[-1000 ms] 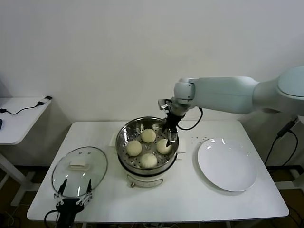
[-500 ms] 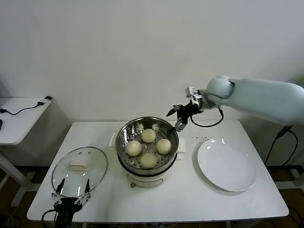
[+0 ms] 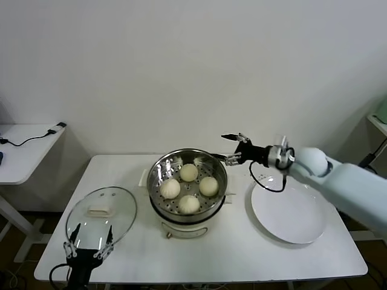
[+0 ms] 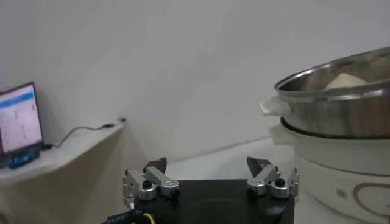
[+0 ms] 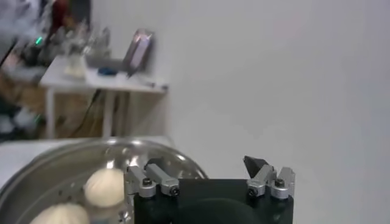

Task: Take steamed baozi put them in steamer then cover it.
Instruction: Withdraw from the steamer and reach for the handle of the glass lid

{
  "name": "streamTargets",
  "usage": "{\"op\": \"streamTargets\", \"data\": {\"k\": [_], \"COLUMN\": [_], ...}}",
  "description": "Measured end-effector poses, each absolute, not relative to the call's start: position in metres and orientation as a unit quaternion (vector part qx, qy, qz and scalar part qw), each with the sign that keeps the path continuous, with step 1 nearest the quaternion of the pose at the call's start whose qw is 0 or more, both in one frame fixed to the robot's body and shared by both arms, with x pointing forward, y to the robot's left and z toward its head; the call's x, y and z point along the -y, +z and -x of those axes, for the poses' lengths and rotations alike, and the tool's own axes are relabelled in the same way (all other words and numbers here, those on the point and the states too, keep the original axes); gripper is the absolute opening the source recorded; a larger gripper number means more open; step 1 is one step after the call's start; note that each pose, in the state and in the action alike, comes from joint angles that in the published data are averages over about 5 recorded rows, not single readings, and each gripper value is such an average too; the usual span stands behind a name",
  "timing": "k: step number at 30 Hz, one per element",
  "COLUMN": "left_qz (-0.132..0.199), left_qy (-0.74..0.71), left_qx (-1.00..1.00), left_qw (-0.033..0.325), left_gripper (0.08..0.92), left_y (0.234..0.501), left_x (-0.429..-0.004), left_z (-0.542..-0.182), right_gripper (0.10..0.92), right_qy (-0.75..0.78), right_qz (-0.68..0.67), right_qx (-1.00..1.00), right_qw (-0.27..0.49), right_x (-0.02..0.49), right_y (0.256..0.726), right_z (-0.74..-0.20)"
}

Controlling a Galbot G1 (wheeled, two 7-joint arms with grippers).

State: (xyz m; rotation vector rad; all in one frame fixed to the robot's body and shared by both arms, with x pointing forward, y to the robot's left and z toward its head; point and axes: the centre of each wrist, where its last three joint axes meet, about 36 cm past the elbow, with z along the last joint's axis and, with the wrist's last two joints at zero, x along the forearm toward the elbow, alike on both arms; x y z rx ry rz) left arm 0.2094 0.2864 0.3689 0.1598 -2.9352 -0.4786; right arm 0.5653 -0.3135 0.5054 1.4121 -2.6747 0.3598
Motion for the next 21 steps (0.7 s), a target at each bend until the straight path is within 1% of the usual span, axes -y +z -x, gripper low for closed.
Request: {"op": "streamTargets", "data": {"k": [7, 13, 17, 21], "left_qz": [-0.052, -0.049, -0.038, -0.022], "left_qy": [-0.252, -0.392, -0.503, -0.595], "left_qx": [0.963, 0.916, 0.86, 0.8], "left_qw": [0.074, 0.074, 0.075, 0.076], "left_gripper": [0.823, 0.823, 0.823, 0.823], "left_y": [0.375, 0.375, 0.371, 0.36], "left_x": [-0.295, -0.306, -0.314, -0.32], "left_z": [-0.216, -0.223, -0.23, -0.237], "right_gripper": [0.823, 0.823, 0.823, 0.823], "right_qy": [0.038, -0.007, -0.023, -0.03], "right_qz": [-0.398, -0.33, -0.279, -0.236], "right_qx": [0.916, 0.944, 0.96, 0.971], "right_qw": [0.007, -0.012, -0.012, -0.006], "right_x": [0.325, 0.343, 0.361, 0.375], "right_y": [0.465, 0.433, 0.41, 0.389], "right_z": [-0.527, -0.49, -0.464, -0.44]}}
